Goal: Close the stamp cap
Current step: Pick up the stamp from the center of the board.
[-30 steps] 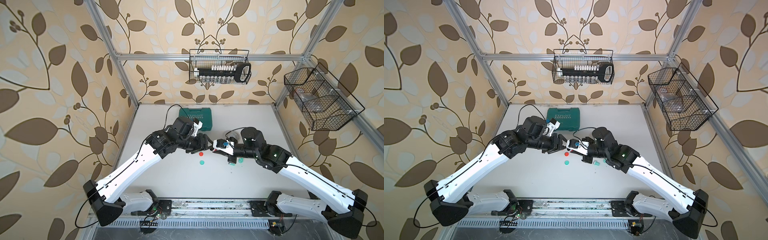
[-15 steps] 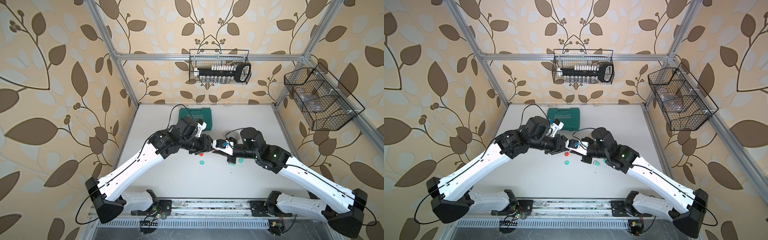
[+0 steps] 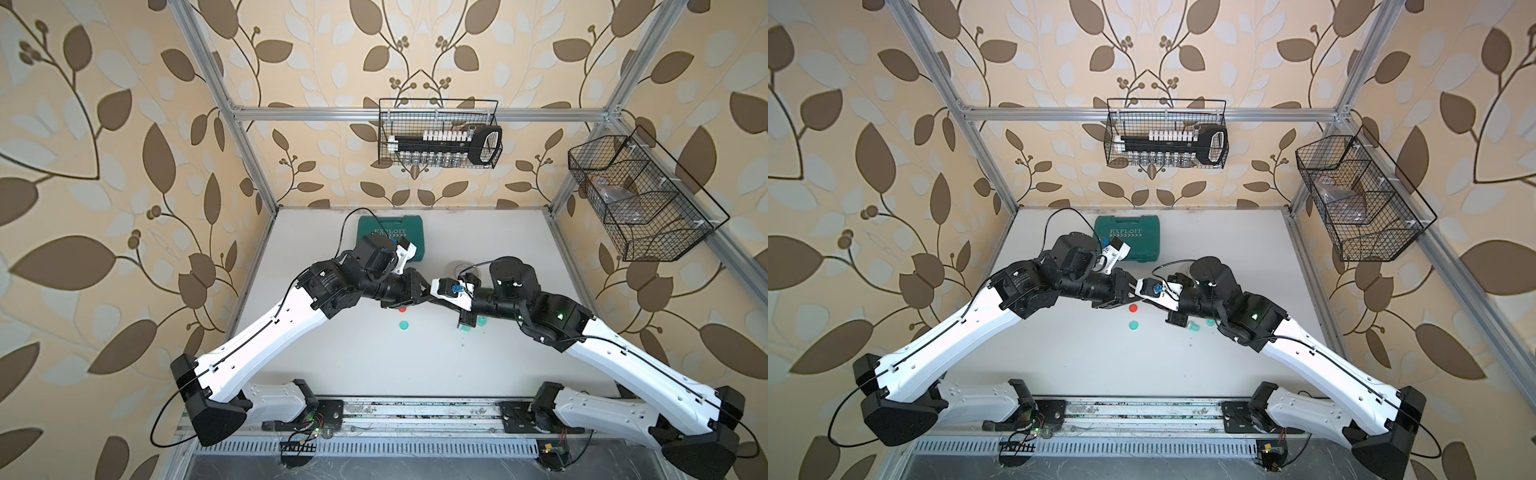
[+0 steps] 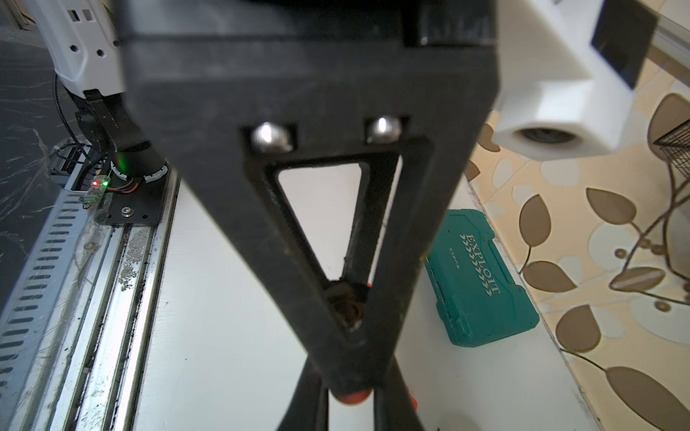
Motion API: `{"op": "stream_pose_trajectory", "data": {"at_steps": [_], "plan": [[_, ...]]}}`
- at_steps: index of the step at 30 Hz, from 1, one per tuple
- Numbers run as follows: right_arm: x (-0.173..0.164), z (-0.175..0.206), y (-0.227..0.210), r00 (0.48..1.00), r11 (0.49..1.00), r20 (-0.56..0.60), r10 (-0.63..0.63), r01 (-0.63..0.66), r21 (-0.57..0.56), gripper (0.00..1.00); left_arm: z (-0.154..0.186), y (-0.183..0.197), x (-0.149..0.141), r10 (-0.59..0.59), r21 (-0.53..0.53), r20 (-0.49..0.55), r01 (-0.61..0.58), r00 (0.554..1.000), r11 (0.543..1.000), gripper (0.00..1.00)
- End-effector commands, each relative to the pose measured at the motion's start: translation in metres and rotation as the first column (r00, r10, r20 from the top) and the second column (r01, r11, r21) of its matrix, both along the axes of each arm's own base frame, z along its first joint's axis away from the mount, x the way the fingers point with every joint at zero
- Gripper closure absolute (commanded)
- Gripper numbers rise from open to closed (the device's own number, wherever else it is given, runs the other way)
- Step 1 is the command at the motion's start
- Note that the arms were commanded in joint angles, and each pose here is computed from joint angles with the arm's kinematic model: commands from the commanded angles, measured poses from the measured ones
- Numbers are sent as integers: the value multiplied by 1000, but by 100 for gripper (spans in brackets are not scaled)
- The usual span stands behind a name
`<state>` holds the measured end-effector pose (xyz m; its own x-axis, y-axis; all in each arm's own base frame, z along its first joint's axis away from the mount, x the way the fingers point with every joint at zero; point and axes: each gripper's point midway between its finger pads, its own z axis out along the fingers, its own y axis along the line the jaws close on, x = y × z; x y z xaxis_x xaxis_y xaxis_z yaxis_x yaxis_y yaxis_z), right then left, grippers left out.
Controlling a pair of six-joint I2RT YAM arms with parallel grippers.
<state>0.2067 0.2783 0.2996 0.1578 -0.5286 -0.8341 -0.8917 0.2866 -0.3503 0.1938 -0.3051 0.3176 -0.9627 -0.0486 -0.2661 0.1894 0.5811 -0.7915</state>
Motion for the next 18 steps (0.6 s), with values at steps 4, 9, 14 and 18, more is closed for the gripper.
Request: {"op": "stream_pose_trajectory", "data": {"at_steps": [4, 9, 14, 18], "plan": [[-7, 18, -3, 999, 998, 38, -1, -1, 56, 90, 9, -7, -2, -23, -23, 14, 23, 1000, 999, 80], [-13, 38, -8, 998, 993, 61, -10, 2, 122, 72, 32, -11, -7, -42, -108, 37, 46, 998, 993, 84], [-27, 73, -14, 994, 967, 114, 5, -33, 251, 56, 75, -17, -19, -106, -229, 92, 124, 990, 966, 85], [-45, 113, -23, 984, 921, 176, 22, -89, 379, 54, 114, -19, -36, -182, -327, 141, 219, 973, 919, 86]]}}
